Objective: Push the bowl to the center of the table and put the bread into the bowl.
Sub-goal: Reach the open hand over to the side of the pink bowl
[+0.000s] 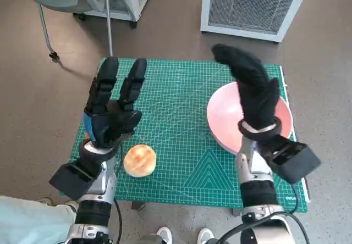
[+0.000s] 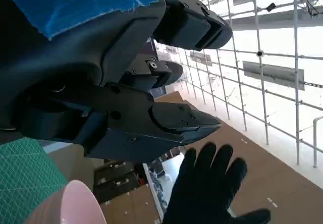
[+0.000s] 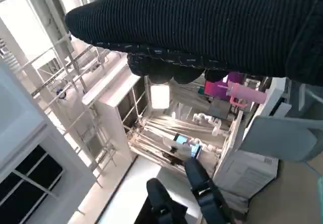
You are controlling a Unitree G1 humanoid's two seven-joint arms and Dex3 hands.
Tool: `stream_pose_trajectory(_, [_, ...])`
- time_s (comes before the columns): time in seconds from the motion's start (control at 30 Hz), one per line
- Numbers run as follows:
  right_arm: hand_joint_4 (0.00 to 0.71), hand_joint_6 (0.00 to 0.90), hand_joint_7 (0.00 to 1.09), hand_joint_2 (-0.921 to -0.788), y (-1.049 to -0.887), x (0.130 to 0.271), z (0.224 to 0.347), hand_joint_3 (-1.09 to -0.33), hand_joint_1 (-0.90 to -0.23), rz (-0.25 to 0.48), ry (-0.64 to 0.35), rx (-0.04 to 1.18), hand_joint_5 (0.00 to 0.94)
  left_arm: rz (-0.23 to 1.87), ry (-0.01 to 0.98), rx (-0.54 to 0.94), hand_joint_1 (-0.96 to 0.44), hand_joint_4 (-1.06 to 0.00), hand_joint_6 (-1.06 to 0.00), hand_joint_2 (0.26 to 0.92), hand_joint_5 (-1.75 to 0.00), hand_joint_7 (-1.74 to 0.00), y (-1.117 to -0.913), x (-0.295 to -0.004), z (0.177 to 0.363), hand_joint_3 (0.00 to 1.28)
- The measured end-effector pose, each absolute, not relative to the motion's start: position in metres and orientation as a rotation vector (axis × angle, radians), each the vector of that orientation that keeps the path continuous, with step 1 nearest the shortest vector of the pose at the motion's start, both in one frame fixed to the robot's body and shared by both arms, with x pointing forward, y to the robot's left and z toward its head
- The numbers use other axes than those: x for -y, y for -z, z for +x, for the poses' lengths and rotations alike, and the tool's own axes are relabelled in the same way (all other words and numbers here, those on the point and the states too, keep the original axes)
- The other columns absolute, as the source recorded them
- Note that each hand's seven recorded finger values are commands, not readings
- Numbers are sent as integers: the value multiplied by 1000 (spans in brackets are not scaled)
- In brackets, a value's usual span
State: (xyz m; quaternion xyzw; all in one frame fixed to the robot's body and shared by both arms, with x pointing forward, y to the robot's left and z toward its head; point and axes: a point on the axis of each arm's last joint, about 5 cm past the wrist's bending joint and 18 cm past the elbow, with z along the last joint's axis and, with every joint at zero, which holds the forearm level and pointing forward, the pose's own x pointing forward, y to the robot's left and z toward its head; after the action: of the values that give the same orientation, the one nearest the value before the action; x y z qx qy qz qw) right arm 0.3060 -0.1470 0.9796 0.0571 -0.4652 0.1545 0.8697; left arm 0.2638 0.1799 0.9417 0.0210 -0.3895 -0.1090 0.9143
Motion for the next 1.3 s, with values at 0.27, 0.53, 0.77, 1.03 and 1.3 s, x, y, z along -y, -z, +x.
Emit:
stream_pose_trajectory(0.27, [256, -1, 658, -921, -968, 170, 302, -833, -512, 95, -122, 943, 0, 38, 222, 803, -18, -375, -492, 921, -3, -2, -942, -181, 264, 244])
stream_pose_trajectory(0.53, [265, 6, 665, -921, -951, 192, 298, -817, -498, 54, 73, 855, 8, 36, 221, 803, -19, -382, -499, 921, -5, -5, -942, -181, 264, 245])
stream_pose_trajectory(0.77, [264, 0, 646, -921, -938, 211, 294, -823, -474, 25, 198, 770, 7, 34, 219, 803, -20, -382, -499, 921, -3, -4, -942, -180, 264, 246])
stream_pose_trajectory(1.03, [267, 2, 638, -921, -925, 223, 291, -831, -461, 58, 271, 679, 7, 30, 219, 803, -27, -382, -499, 921, -2, -3, -941, -180, 264, 246])
stream_pose_trajectory(1.3, [214, -1, 556, -921, -912, 225, 289, -887, -429, 104, 274, 555, 1, 29, 220, 803, -28, -383, -499, 921, -2, -3, -941, -179, 264, 246])
